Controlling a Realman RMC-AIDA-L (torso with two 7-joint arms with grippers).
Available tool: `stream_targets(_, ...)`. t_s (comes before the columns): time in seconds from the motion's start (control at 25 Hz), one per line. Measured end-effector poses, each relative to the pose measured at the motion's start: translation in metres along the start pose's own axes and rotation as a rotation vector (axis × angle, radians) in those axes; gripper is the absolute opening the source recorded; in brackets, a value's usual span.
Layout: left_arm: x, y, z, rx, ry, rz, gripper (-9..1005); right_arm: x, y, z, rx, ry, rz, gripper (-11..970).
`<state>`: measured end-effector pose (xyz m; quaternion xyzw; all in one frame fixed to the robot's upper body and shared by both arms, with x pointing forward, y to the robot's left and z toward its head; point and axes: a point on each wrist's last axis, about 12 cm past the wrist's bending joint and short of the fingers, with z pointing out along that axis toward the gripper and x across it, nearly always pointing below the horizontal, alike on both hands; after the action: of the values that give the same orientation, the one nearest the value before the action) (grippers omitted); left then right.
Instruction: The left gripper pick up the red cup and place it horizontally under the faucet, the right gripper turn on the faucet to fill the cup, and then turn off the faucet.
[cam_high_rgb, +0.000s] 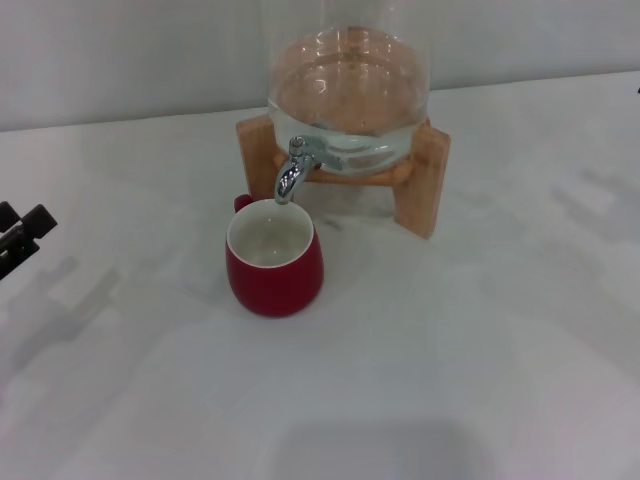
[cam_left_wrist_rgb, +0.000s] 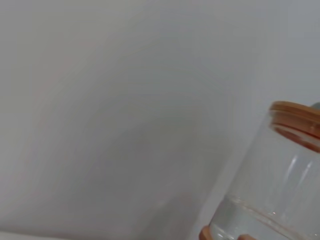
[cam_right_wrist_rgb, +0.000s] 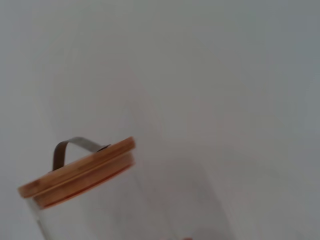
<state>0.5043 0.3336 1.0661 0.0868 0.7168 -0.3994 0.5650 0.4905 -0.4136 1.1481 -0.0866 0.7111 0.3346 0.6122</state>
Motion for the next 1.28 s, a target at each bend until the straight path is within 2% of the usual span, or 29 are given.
stream_targets(0.2, -0.002, 0.005, -0.008, -0.039, 0.001, -0.048, 763, 0.003, 0.015, 0.009, -0.088, 0.085, -0.017, 721)
stream_targets(0.32, -0.005, 0.009, -0.014, -0.069, -0.015, -0.060, 761, -0.001, 0.032, 0.020, -0.117, 0.164, -0.064, 721)
stream_targets(0.48, -0.006, 0.010, -0.019, -0.089, -0.035, -0.073, 759, -0.014, 0.061, 0.039, -0.104, 0.235, -0.150, 719)
stream_targets(0.6, -0.006, 0.010, -0.019, -0.091, -0.038, -0.075, 759, -0.020, 0.086, 0.057, -0.137, 0.268, -0.203, 717)
stream_targets(0.84, -0.010, 0.013, -0.017, -0.113, -0.040, -0.080, 760, -0.011, 0.129, 0.100, -0.138, 0.373, -0.290, 715)
stream_targets(1.0, -0.013, 0.016, -0.018, -0.137, -0.044, -0.088, 760, -0.001, 0.144, 0.116, -0.144, 0.375, -0.300, 715)
stream_targets(1.28, -0.015, 0.018, -0.016, -0.154, -0.047, -0.086, 761, 0.025, 0.157, 0.138, -0.164, 0.374, -0.292, 713)
